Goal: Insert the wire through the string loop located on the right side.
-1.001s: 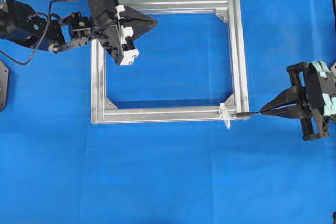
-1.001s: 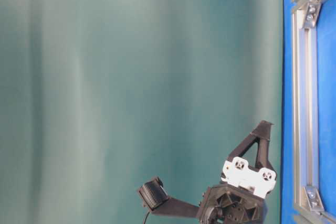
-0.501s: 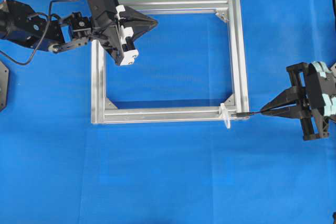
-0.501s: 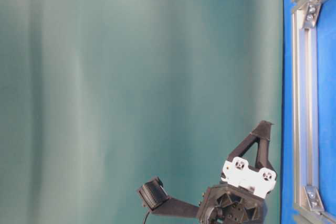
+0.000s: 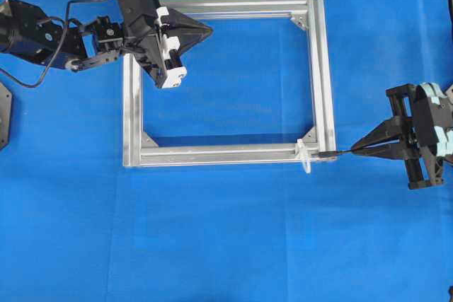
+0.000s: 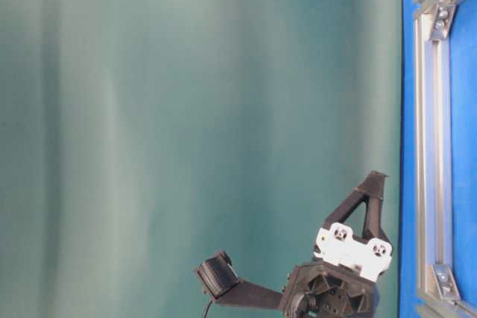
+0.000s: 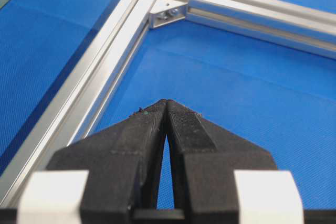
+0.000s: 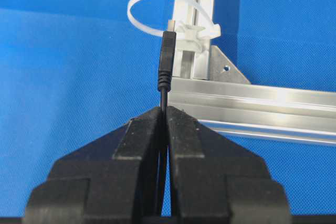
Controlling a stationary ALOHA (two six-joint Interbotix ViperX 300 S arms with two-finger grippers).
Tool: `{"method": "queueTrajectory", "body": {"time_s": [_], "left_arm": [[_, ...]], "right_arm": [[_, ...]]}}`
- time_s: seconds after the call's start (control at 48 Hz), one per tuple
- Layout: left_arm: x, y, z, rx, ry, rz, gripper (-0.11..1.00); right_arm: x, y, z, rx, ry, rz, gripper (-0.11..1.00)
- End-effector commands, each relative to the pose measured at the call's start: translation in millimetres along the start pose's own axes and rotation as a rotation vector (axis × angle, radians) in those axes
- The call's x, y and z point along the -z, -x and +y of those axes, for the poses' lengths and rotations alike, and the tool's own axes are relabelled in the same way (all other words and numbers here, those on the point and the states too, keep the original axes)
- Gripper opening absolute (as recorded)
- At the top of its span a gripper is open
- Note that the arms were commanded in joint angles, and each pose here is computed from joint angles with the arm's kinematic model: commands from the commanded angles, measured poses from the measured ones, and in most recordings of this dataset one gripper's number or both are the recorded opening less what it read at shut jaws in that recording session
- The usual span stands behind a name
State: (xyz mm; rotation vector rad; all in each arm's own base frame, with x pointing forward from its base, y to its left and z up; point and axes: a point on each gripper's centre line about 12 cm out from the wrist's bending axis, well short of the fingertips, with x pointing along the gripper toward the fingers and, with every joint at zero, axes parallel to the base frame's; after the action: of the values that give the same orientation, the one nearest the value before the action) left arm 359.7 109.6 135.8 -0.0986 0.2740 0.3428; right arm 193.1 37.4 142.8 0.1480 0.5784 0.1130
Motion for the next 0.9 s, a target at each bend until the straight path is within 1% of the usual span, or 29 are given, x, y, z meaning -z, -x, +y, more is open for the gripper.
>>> {"method": "queueTrajectory", "body": {"time_s": [0.0,0.313,0.438,0.709,0.876], "left_arm": [[-15,3,-2,0.006,-0.002,-0.044,0.0],[-14,2,-2,0.007,-0.003,-0.043,0.0],[-15,3,-2,0.008,-0.002,-0.044,0.0],[-15,3,-2,0.008,-0.002,-0.044,0.0],[-14,3,-2,0.007,-0.003,-0.041,0.0]], "right_arm": [[-5,0,0,0.0,0.0,-0.017,-0.03],[-5,-3,0,0.001,-0.004,-0.022,-0.03],[-7,-8,0,0.006,-0.007,-0.041,-0.03],[-18,-30,-1,0.024,-0.013,-0.101,-0.03],[-25,-49,0,0.032,-0.01,-0.099,-0.03]]}}
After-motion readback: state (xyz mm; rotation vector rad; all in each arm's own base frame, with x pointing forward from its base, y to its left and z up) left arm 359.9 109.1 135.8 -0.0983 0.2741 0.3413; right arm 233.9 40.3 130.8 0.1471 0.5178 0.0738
